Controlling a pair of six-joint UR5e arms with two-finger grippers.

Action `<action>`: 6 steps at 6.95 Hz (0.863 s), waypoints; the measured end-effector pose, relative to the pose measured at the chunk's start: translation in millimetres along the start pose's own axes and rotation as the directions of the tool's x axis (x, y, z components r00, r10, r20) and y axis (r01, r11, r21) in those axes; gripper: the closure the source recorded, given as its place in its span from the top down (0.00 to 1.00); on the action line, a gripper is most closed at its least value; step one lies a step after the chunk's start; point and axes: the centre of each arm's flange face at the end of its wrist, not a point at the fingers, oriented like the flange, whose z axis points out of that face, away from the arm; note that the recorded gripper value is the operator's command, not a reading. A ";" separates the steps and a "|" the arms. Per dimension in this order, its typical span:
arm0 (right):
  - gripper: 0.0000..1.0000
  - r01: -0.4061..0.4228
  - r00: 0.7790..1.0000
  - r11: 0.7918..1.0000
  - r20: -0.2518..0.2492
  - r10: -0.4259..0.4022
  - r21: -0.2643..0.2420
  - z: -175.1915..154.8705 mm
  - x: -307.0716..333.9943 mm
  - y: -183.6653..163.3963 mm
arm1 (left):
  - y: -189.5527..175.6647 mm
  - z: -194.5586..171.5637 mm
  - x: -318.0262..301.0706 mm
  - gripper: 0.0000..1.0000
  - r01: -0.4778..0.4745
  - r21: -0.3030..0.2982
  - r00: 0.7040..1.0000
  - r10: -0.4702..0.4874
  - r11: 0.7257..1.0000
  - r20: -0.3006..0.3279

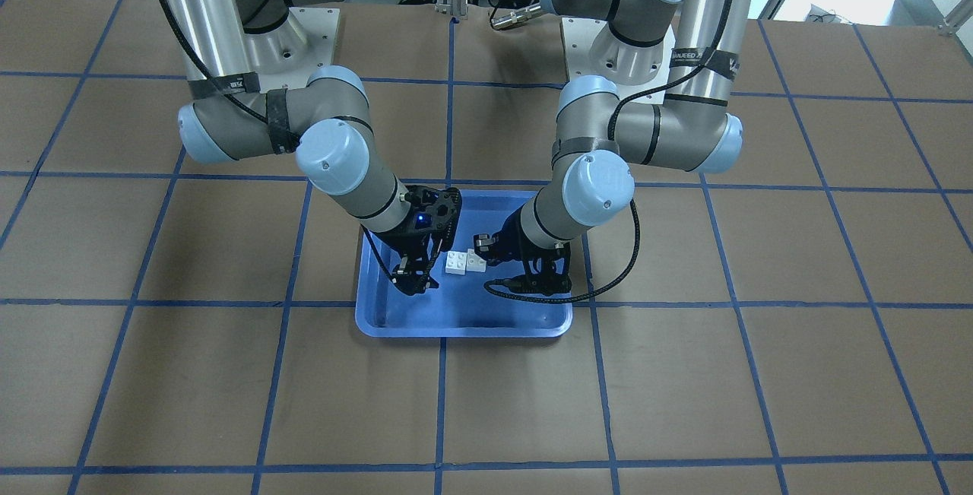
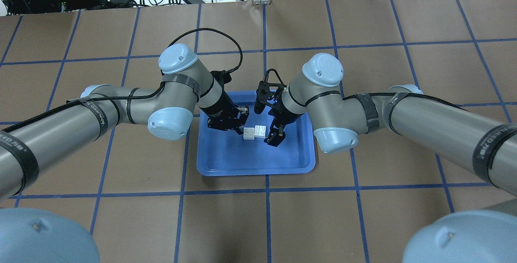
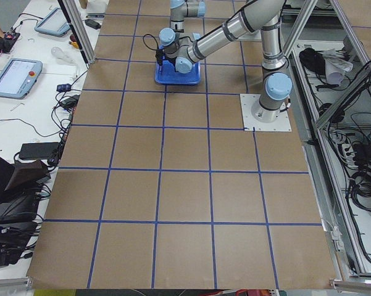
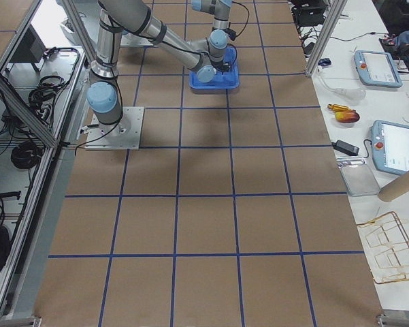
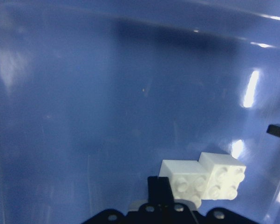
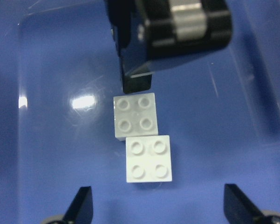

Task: Assemble white blocks and place on blue tray

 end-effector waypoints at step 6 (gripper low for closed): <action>1.00 -0.823 0.566 0.549 -0.133 0.814 -0.144 -196.2 69.6 37.1 | -0.5 6.3 -1.1 0.00 0.002 -0.012 1.000 -0.002 1.000 0.007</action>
